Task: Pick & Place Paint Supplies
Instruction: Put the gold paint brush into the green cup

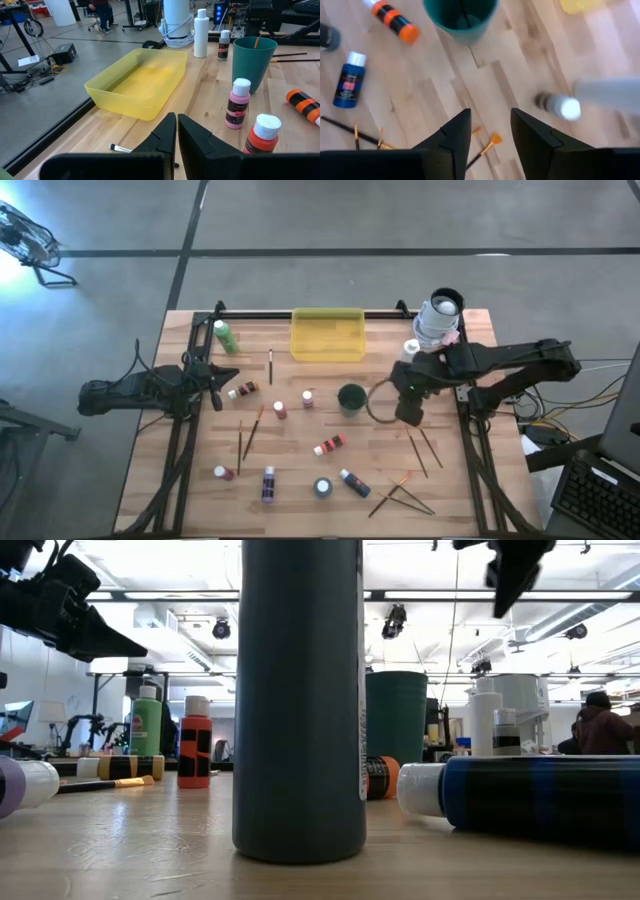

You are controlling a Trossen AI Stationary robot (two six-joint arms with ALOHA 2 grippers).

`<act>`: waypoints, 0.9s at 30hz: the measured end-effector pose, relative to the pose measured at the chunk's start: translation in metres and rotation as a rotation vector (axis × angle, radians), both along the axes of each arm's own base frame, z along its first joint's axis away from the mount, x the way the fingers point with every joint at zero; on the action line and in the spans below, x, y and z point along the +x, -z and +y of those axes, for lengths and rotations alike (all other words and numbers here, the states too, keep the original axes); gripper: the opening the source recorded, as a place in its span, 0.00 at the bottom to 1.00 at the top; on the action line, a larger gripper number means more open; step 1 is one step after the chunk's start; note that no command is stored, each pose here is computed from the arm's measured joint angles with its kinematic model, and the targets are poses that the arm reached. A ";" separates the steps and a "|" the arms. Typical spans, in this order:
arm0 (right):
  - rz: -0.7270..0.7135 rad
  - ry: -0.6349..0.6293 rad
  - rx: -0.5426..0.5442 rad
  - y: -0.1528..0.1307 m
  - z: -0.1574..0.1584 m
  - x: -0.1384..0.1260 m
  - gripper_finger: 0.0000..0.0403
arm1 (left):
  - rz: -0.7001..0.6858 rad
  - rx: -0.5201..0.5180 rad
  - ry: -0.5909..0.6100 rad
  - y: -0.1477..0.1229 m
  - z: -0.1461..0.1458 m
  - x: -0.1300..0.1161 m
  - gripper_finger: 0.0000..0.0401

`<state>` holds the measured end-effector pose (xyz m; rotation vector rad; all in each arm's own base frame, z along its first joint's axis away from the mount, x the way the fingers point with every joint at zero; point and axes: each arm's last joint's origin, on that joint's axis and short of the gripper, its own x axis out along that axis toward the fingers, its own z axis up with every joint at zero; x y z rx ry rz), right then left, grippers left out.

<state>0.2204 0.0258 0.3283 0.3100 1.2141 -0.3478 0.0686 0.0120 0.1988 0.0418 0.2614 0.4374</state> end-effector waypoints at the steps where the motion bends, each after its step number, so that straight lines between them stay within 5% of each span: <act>1: 0.002 0.023 -0.010 0.000 0.003 -0.003 0.31 | 0.000 0.000 0.000 0.000 0.000 0.000 0.06; 6: 0.013 0.128 -0.030 0.006 0.017 -0.018 0.30 | 0.000 0.000 0.000 0.000 0.000 0.000 0.06; 16: 0.091 0.463 0.112 0.050 0.018 -0.043 0.43 | 0.001 0.000 0.000 0.000 0.000 0.000 0.06; 27: 0.077 0.549 0.163 0.097 0.017 -0.046 0.58 | 0.000 0.000 0.000 0.000 0.000 0.000 0.06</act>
